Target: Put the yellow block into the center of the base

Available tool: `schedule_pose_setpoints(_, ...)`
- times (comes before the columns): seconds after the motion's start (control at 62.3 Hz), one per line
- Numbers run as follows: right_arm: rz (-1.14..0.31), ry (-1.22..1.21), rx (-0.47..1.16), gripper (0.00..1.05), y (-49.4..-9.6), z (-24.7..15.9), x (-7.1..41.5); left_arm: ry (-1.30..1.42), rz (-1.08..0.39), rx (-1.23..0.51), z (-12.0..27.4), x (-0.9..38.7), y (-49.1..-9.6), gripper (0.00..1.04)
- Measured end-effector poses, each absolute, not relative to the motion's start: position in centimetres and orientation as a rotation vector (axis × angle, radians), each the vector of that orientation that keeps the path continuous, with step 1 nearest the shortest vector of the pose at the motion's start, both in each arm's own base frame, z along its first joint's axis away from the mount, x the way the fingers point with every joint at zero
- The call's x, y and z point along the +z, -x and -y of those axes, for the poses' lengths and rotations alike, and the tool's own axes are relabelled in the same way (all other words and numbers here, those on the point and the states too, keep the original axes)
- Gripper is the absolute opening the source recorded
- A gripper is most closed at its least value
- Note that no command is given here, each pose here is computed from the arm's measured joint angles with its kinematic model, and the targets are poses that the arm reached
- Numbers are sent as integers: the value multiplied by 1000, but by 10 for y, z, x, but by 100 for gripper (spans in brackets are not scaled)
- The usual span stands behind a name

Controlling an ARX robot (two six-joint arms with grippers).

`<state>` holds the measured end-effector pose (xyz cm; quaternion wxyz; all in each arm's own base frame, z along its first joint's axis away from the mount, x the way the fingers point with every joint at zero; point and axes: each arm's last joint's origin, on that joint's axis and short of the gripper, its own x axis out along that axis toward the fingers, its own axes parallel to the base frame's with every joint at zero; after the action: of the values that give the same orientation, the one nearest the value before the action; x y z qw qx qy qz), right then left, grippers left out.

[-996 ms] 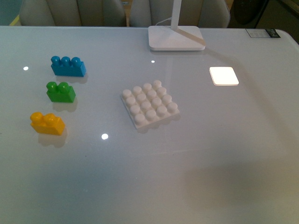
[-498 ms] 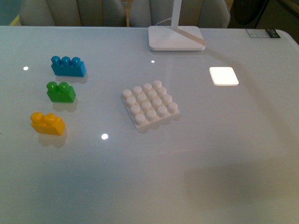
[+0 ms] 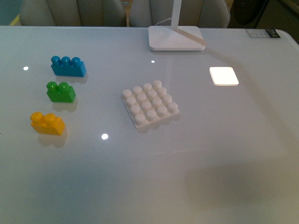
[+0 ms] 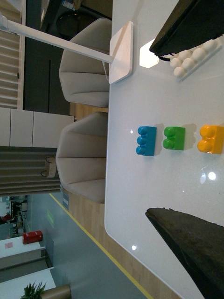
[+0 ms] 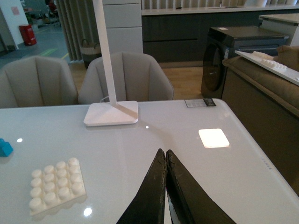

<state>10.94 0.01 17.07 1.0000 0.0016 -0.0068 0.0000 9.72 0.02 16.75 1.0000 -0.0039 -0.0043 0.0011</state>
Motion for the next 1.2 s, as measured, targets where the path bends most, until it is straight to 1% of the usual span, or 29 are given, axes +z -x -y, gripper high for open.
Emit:
schedule_pose_setpoints(0.08,14,-4,0,2,-107,0,170,8,9,2,0,168,-97,97)
schedule_pose_setpoints(0.145,-20,-3,0,2,-101,0,166,8,8,2,0,168,-97,97)
schedule_pose_setpoints(0.209,7,-3,0,2,-98,0,168,8,8,2,0,168,-97,97)
schedule_pose_setpoints(0.369,9,-2,0,2,-97,0,168,8,8,2,0,168,-97,97)
schedule_pose_setpoints(0.401,8,-3,0,7,-97,0,168,8,9,2,0,168,-97,97)
schedule_pose_setpoints(0.53,9,-3,0,34,-97,0,168,8,9,2,0,168,-97,97)
schedule_pose_setpoints(0.594,9,-3,0,44,-97,0,168,8,9,2,0,168,-97,97)
schedule_pose_setpoints(0.707,9,-3,0,67,-97,0,168,8,9,2,0,168,-97,97)
schedule_pose_setpoints(0.723,9,-3,0,69,-97,0,168,8,9,2,0,168,-97,97)
schedule_pose_setpoints(0.851,9,-3,0,93,-97,0,168,8,9,2,0,168,-97,97)
schedule_pose_setpoints(0.883,9,-3,0,97,-97,0,168,8,9,2,0,168,-97,97)
schedule_pose_setpoints(0.915,9,-3,0,97,-97,0,168,8,9,2,0,168,-97,97)
schedule_pose_setpoints(0.931,9,-3,0,96,-97,0,168,10,-14,-13,0,167,-98,97)
schedule_pose_setpoints(0.963,9,-3,-2,96,-97,0,168,31,-164,-87,1,167,-98,97)
schedule_pose_setpoints(0.98,9,-3,-1,96,-97,0,168,38,-207,-102,1,168,-98,97)
schedule_pose_setpoints(1.012,9,-3,2,96,-97,0,168,71,-389,-156,2,169,-101,97)
schedule_pose_setpoints(1.044,10,-3,2,96,-97,0,168,88,-492,-174,4,169,-104,97)
schedule_pose_setpoints(1.108,10,-3,2,96,-97,0,168,98,-587,-189,6,168,-114,97)
schedule_pose_setpoints(1.204,10,-3,2,96,-97,0,168,79,-604,-199,11,170,-138,97)
